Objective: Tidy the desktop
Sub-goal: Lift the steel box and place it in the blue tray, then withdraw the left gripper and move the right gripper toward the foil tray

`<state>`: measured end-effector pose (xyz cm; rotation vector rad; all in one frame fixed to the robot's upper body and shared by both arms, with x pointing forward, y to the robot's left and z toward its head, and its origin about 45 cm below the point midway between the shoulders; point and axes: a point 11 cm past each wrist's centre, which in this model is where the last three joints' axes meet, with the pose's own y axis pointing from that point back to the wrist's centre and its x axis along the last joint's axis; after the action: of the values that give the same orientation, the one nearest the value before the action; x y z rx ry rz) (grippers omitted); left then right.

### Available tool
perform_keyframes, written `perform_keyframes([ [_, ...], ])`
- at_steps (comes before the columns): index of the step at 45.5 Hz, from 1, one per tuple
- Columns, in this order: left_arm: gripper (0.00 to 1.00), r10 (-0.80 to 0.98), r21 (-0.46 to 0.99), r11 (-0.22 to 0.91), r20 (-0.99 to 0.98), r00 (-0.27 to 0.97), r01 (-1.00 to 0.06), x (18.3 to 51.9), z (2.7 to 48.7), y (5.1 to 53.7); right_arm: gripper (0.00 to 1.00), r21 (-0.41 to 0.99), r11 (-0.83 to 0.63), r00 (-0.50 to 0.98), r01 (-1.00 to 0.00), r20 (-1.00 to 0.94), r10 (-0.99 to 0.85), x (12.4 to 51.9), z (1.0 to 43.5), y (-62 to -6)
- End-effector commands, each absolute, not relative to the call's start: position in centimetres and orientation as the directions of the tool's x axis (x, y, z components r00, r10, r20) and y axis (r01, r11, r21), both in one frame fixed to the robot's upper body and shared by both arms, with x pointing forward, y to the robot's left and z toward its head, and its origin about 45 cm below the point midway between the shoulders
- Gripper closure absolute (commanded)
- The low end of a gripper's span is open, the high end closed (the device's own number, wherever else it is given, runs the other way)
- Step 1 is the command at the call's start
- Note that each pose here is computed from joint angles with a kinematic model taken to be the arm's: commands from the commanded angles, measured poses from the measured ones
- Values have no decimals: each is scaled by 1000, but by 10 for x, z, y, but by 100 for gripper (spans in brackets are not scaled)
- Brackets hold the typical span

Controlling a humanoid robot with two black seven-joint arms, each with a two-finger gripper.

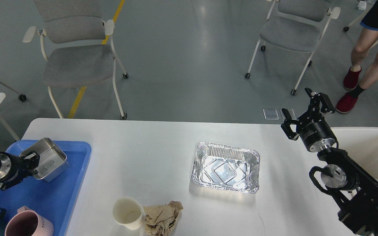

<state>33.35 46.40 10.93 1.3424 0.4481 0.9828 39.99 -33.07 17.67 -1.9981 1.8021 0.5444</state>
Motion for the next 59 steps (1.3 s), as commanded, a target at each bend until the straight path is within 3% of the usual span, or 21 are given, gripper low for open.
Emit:
perform_keyframes([
  [1,93,808,945,-86,250,533,-314,327,102,468,0,-30,-94,96,-995,-531,-842,400,176,-331],
  [5,82,814,939,-103,269,515,-328,328,102,471,0,-32,-95,97,-995,-532,-841,400,177,-330],
  [11,48,828,920,-90,282,485,-381,334,104,470,0,-31,-94,96,-995,-532,-842,400,176,-330],
  [21,14,835,904,-91,298,462,-418,343,113,471,0,-30,-95,96,-995,-533,-841,400,176,-330],
  [29,5,909,839,43,192,369,-542,379,148,448,0,-33,-98,101,-995,-538,-837,401,177,-326],
  [39,4,955,701,161,67,289,-694,428,189,407,0,-33,-99,101,-995,-539,-836,401,176,-326],
  [46,4,969,400,247,-91,229,-883,462,237,383,0,-36,-103,106,-994,-542,-834,400,177,-324],
  [52,4,956,179,198,-253,150,-964,478,243,360,0,-38,-111,113,-993,-554,-825,401,177,-318],
  [59,4,899,78,138,-427,92,-987,476,218,337,0,-12,-164,145,-986,-536,-832,400,173,-304],
])
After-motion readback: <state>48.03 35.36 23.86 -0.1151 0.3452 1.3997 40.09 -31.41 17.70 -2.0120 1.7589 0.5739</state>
